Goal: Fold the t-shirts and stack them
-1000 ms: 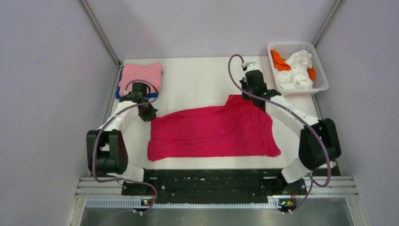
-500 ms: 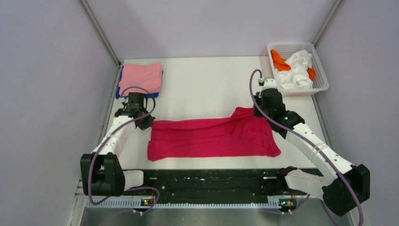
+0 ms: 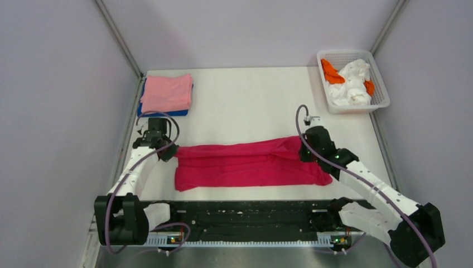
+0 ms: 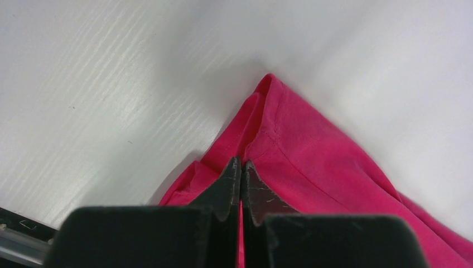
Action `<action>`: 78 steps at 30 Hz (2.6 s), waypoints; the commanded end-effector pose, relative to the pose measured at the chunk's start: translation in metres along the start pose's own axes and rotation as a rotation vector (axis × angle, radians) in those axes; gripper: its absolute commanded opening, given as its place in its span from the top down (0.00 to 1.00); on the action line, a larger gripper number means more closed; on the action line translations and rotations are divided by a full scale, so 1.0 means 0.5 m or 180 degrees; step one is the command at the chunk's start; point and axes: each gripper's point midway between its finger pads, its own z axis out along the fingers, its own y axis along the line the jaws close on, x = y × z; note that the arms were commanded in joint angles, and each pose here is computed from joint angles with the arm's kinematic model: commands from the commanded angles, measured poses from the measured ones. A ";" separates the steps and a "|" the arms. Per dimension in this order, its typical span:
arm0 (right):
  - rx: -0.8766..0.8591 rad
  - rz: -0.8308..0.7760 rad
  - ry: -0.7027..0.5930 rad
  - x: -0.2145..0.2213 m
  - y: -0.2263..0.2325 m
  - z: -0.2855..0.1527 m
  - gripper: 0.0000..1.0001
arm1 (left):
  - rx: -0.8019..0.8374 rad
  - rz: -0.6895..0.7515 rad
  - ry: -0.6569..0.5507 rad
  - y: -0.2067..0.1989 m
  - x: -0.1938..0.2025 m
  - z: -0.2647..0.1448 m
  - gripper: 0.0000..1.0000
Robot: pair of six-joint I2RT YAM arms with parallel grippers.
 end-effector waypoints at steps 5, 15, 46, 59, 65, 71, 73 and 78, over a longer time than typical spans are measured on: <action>-0.0109 0.0500 0.0274 0.068 0.021 -0.026 0.79 | -0.0086 -0.0130 0.0081 0.043 0.045 0.000 0.99; -0.0727 0.0625 0.0505 0.117 0.086 -0.101 0.52 | -0.0396 -0.0276 -0.0056 0.091 0.039 -0.039 0.40; -0.1897 0.0111 0.0445 0.096 0.348 0.000 0.01 | 0.0984 0.0289 0.0207 -0.092 0.030 -0.062 0.01; -0.1184 0.0443 0.0004 0.042 0.256 -0.069 0.01 | 0.1354 0.0256 0.0525 -0.148 0.051 -0.058 0.01; -0.0692 0.1356 0.0158 0.047 0.145 0.010 0.01 | 0.1631 0.0522 0.0800 -0.201 0.108 -0.066 0.01; -0.0231 0.1607 0.0500 0.155 0.086 0.054 0.01 | 0.1297 0.0799 0.0969 -0.174 0.173 -0.024 0.01; -0.0107 0.1662 0.0612 0.187 0.071 0.063 0.01 | 0.1090 0.0808 0.0972 -0.149 0.179 -0.003 0.01; 0.0212 0.1691 0.0655 0.186 0.017 0.100 0.01 | 0.0810 0.0851 0.1076 -0.108 0.201 0.022 0.02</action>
